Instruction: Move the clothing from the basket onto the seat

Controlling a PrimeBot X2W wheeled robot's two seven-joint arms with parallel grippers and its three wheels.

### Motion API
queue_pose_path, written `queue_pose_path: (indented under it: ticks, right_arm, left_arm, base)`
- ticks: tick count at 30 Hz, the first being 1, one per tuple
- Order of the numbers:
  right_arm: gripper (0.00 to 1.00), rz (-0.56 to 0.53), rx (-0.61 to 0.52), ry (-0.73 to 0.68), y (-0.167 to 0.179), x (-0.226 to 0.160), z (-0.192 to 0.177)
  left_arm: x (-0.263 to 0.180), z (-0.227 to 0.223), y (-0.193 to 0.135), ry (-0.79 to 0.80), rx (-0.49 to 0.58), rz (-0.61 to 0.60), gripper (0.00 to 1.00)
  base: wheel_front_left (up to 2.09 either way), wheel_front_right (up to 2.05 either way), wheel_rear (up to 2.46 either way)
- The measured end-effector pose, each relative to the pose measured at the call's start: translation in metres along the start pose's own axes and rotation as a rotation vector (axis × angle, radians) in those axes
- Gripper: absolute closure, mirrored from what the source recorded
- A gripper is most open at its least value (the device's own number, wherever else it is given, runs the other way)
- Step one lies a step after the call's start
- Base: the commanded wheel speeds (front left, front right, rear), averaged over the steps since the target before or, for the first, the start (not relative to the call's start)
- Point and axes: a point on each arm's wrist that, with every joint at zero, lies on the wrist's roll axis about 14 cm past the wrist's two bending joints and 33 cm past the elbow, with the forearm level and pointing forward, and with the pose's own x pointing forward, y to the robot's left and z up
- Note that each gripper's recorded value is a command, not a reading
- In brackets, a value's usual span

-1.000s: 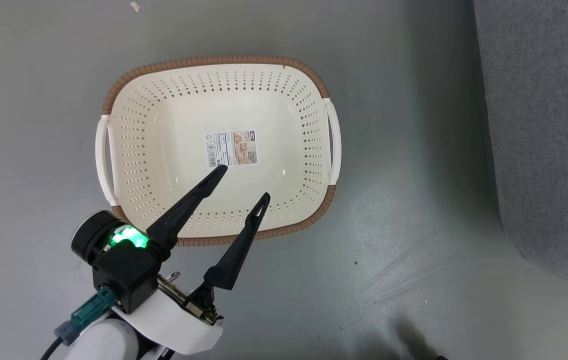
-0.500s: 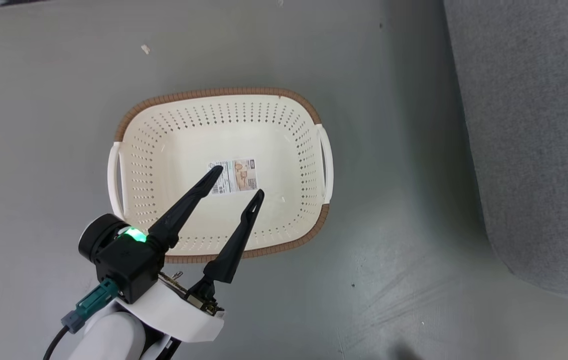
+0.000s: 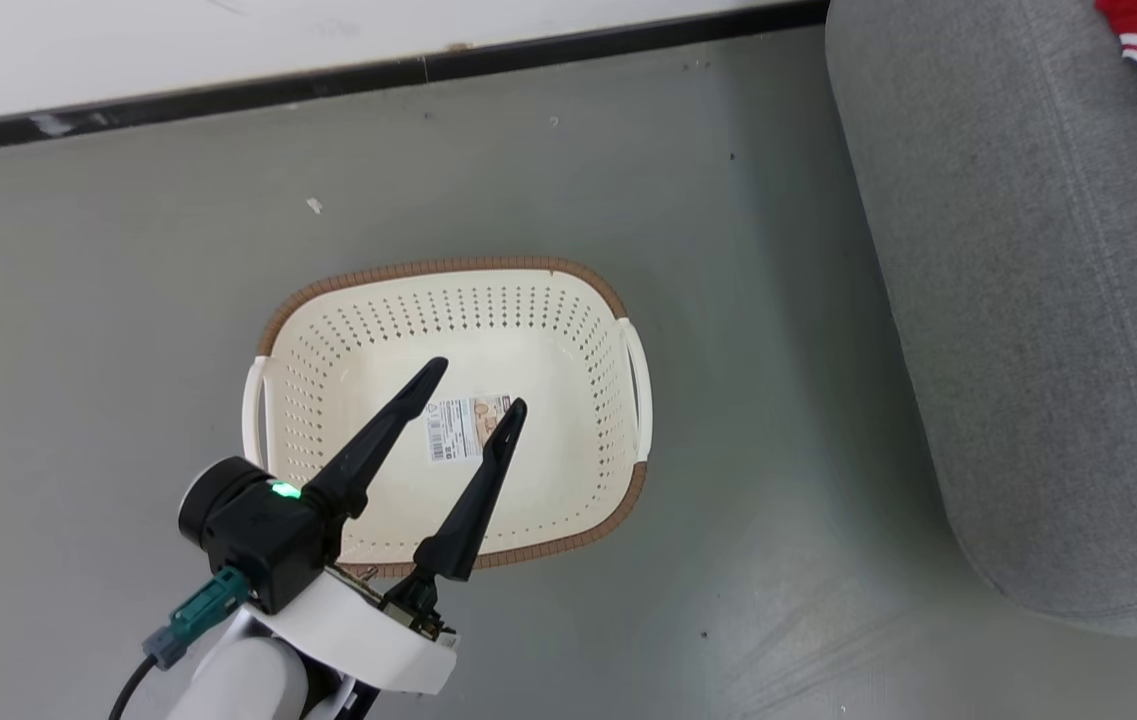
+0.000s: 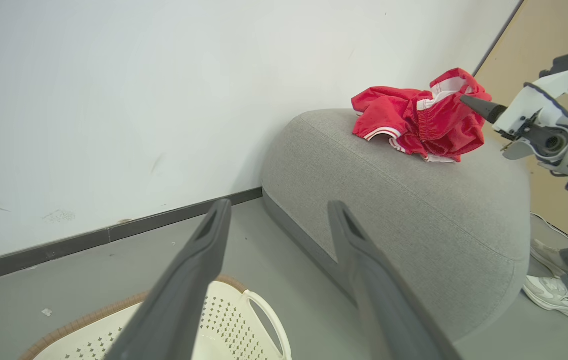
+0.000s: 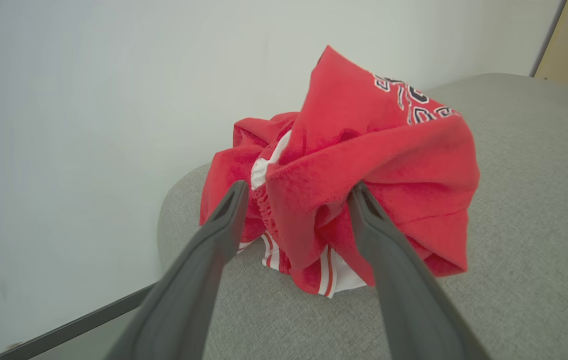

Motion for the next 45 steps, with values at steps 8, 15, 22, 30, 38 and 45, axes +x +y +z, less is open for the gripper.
queue_pose_path:
  ticks: [8, 15, 22, 30, 38, 45]
  right_arm:
    - [0.0, 0.032, 0.016, 0.022, -0.002, -0.027, -0.001]
    - [0.0, 0.03, 0.039, -0.008, -0.012, -0.04, 0.013]
    - [0.0, 0.045, 0.034, -0.022, -0.015, -0.051, 0.021]
    - [0.0, 0.147, 0.037, -0.08, 0.013, -0.059, 0.044]
    - [0.0, 0.3, 0.025, -0.094, 0.061, -0.074, 0.051]
    - [0.0, 0.447, 0.011, -0.087, 0.107, -0.094, 0.049]
  left_arm:
    - [-0.012, 0.007, -0.014, -0.006, 0.001, 0.002, 0.0]
    - [-0.02, 0.012, -0.025, -0.015, 0.001, 0.005, 0.0]
    - [-0.027, 0.015, -0.031, -0.019, -0.003, 0.014, 0.0]
    - [-0.035, 0.027, -0.028, -0.053, 0.023, 0.06, 0.0]
    - [-0.053, 0.04, 0.002, -0.086, 0.062, 0.201, 0.0]
    - [-0.076, 0.053, 0.031, -0.112, 0.11, 0.332, 0.0]
  base:
    - [0.0, 0.0, 0.0]
    - [0.0, 0.0, 0.0]
    - [0.0, 0.0, 0.0]
    - [0.0, 0.0, 0.0]
    - [0.0, 0.0, 0.0]
    - [0.0, 0.0, 0.0]
